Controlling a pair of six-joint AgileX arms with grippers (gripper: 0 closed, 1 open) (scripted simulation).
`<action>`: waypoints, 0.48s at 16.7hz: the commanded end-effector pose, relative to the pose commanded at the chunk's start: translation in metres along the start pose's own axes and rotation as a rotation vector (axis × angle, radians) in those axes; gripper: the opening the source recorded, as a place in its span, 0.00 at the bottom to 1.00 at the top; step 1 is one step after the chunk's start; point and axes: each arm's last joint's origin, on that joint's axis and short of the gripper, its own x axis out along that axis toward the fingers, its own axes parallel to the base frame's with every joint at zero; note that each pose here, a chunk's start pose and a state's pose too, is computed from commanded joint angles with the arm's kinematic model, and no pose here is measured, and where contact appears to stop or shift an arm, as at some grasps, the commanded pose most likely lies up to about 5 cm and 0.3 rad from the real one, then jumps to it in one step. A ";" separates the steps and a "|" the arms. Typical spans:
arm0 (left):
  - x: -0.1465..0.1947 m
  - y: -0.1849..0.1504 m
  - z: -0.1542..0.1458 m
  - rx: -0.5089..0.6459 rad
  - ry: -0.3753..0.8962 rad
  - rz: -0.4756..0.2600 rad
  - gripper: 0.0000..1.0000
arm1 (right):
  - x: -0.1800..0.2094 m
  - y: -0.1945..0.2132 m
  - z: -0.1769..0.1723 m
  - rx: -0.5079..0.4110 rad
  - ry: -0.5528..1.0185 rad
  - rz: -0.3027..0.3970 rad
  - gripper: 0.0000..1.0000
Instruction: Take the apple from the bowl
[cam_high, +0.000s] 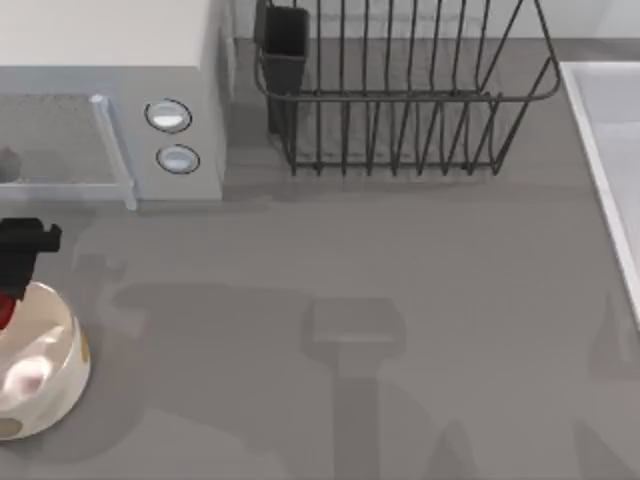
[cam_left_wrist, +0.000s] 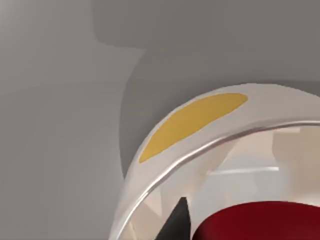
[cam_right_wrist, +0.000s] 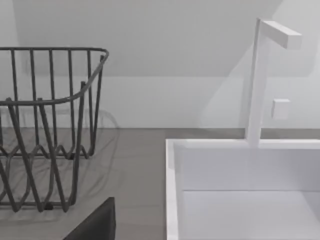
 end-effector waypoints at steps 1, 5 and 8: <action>-0.019 0.000 0.006 0.000 0.004 0.000 0.00 | 0.000 0.000 0.000 0.000 0.000 0.000 1.00; -0.102 -0.001 0.010 0.000 0.017 -0.001 0.00 | 0.000 0.000 0.000 0.000 0.000 0.000 1.00; -0.154 -0.002 -0.002 0.000 0.003 0.000 0.00 | 0.000 0.000 0.000 0.000 0.000 0.000 1.00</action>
